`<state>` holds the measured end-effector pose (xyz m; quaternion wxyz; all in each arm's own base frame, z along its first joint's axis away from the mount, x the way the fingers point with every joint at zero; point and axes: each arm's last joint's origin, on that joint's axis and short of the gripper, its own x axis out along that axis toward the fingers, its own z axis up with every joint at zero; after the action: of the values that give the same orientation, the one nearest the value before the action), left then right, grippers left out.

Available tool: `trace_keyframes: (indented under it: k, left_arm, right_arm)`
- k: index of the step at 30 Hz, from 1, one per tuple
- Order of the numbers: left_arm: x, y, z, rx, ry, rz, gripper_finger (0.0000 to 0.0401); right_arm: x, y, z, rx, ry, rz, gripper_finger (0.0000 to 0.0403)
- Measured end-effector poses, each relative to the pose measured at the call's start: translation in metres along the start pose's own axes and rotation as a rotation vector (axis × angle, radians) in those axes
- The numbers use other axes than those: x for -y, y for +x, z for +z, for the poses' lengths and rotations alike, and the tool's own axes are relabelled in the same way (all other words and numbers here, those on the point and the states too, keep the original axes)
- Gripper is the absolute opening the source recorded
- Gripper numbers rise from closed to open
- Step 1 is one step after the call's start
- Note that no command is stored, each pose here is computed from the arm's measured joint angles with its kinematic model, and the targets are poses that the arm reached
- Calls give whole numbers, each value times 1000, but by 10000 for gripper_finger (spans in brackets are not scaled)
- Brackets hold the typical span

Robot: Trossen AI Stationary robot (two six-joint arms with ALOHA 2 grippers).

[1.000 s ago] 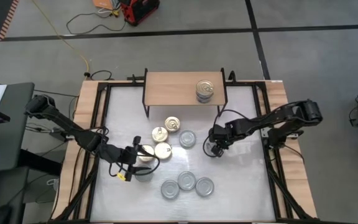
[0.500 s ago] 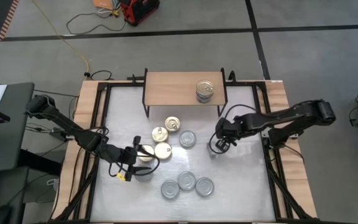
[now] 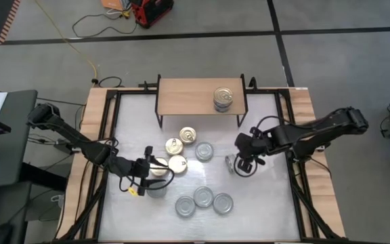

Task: Stack canned seafood by type on shelf
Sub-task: Put the green white tuna can on the shelf

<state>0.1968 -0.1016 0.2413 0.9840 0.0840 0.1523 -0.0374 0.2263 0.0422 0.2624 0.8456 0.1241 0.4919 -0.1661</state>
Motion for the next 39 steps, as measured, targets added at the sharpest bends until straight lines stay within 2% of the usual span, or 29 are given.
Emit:
trace_keyframes:
  k: [4,7,9,12,18,21,25,27,29,35,39]
  left_arm:
    - [0,0,0,0,1,0,233]
    - [0,0,0,-2,8,-1,233]
    - [0,0,0,-3,27,-2,233]
    - [0,0,0,-3,56,-3,233]
    - [-1,0,-1,-8,86,15,233]
    - [-3,0,0,-7,83,115,233]
    - [-10,-2,0,-6,44,338,233]
    - [-11,-2,0,-7,45,371,233]
    - [-9,-1,0,-8,68,313,233]
    - [-5,2,0,-7,98,39,233]
    - [-5,2,0,-5,102,5,233]
  right_arm:
    - [-6,-7,3,25,69,29,228]
    - [-8,-5,4,17,208,37,280]
    - [-10,0,4,-14,317,41,300]
    - [-18,12,4,-60,360,7,306]
    - [-37,28,13,-169,363,-114,305]
    - [-48,36,17,-213,356,-172,305]
    - [-63,47,20,-255,345,-234,305]
    - [-68,52,21,-267,341,-269,305]
    - [-72,57,22,-274,342,-291,305]
    - [-74,71,18,-290,362,-354,305]
    - [-73,81,15,-291,373,-391,304]
